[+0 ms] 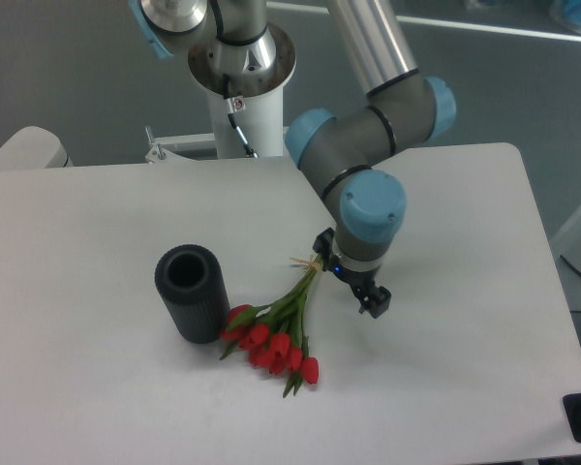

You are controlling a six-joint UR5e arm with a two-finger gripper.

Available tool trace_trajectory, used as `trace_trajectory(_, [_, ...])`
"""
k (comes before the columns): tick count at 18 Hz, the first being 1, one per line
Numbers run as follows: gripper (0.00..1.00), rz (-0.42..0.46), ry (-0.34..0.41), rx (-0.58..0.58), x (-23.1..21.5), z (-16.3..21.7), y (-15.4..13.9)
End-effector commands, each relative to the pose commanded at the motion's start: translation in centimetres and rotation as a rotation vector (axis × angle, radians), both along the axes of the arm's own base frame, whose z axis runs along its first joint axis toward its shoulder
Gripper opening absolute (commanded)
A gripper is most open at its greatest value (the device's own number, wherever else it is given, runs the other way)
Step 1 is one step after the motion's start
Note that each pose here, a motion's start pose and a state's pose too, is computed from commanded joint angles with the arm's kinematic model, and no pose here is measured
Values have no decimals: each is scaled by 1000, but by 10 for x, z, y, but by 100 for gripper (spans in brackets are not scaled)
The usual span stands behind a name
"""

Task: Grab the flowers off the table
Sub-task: 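Move the gripper over the tied tulip stems and lower it, then close the gripper around the tulip stems near the tie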

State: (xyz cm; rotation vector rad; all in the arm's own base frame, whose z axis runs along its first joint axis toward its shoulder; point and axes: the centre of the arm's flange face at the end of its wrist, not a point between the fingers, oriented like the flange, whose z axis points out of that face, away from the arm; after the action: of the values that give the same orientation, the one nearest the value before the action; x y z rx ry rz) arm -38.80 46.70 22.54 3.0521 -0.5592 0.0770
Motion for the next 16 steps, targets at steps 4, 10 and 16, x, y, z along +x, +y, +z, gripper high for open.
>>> trace_trajectory(4, [100,75,8,-3,14,-13,2])
trace_trajectory(10, [100,141,5,-14,36,-31,11])
trace_trajectory(16, [71,154,-5,-26,39,-38,8])
